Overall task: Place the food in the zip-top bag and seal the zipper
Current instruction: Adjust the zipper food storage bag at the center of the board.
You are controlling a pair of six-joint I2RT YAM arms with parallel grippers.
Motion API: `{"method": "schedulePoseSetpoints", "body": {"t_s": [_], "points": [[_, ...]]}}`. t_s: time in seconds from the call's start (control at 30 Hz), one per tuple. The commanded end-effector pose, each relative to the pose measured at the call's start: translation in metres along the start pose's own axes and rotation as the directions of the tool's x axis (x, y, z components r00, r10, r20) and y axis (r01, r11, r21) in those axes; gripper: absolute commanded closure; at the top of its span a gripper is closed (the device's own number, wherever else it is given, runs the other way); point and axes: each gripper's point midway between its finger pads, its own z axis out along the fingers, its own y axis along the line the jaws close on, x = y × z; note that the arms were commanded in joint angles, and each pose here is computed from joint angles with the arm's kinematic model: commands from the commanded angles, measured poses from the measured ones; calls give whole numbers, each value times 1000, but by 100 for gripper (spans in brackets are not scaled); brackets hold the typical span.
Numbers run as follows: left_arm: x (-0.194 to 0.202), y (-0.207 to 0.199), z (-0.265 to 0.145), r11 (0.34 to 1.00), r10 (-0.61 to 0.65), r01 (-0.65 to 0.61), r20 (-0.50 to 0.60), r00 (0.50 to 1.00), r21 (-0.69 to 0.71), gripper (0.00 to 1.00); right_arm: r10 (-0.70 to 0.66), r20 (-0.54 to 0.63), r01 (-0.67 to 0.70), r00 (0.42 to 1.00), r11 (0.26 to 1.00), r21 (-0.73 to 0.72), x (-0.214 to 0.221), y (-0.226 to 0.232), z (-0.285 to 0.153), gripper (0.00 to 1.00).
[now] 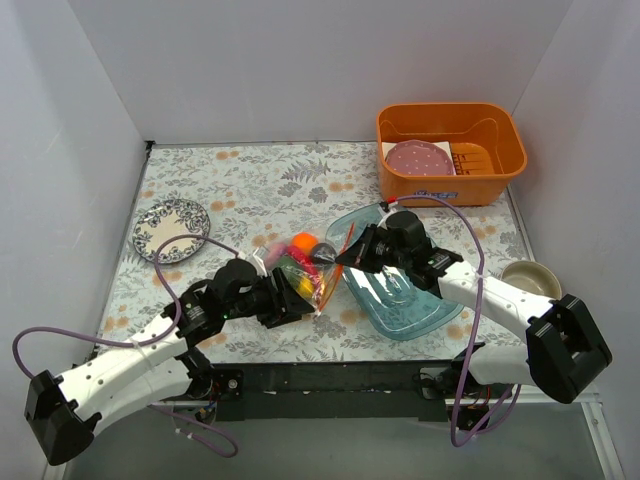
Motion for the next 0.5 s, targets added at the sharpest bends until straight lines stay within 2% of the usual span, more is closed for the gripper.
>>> {"method": "schedulePoseSetpoints", "body": {"t_s": [0.0, 0.3, 0.47], "points": [[-1, -3, -7, 995, -84, 81, 44, 996, 60, 52, 5, 73, 0, 997, 997, -75, -16, 21, -5, 99], [-3, -8, 6, 979, -162, 155, 46, 986, 135, 51, 15, 64, -9, 998, 996, -84, -15, 23, -5, 99], [-2, -1, 14, 971, -203, 195, 46, 978, 139, 54, 15, 67, -9, 998, 996, -89, -15, 24, -8, 99]]}}
